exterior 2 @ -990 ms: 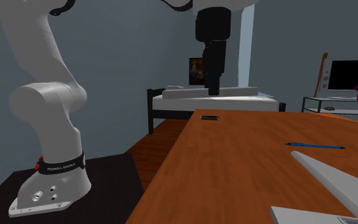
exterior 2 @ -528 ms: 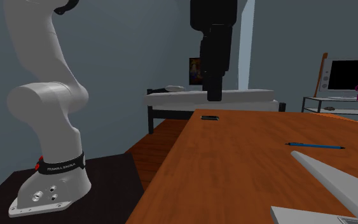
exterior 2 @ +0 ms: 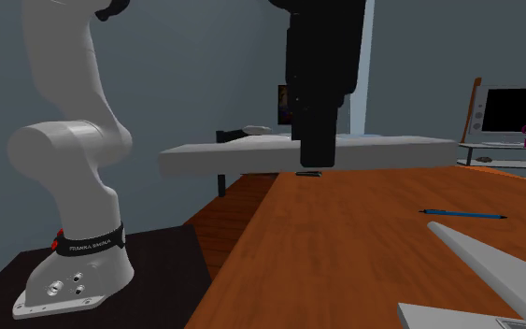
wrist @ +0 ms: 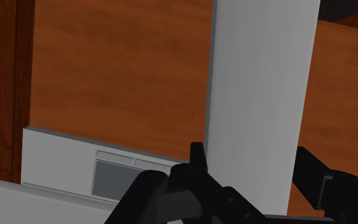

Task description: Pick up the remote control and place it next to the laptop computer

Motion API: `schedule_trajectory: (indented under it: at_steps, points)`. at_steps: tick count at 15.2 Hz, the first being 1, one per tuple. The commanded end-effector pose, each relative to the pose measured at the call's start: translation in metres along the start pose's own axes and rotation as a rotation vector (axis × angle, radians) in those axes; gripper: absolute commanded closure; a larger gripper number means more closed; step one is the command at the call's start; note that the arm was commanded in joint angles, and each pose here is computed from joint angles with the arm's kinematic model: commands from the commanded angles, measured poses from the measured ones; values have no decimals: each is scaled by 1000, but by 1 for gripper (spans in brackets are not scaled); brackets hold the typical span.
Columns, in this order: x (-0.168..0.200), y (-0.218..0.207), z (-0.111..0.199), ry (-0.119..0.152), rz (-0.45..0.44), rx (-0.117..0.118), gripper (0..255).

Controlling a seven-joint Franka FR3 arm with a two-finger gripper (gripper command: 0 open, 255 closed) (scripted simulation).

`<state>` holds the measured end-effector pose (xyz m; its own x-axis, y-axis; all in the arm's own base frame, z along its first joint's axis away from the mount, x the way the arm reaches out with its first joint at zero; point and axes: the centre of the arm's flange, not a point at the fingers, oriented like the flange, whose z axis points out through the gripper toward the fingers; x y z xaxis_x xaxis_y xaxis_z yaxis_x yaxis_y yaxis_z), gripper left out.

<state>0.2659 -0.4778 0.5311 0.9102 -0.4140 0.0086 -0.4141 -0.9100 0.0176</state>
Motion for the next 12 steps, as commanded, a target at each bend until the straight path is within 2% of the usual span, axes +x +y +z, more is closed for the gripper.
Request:
schedule_trajectory:
  at_steps: [1, 8, 12]
  points:
    - [-6, 27, 1, 0, -2, -1, 255]
    - [-22, 116, 2, 0, -2, -1, 255]
    - [-22, 116, 23, 0, -2, -1, 255]
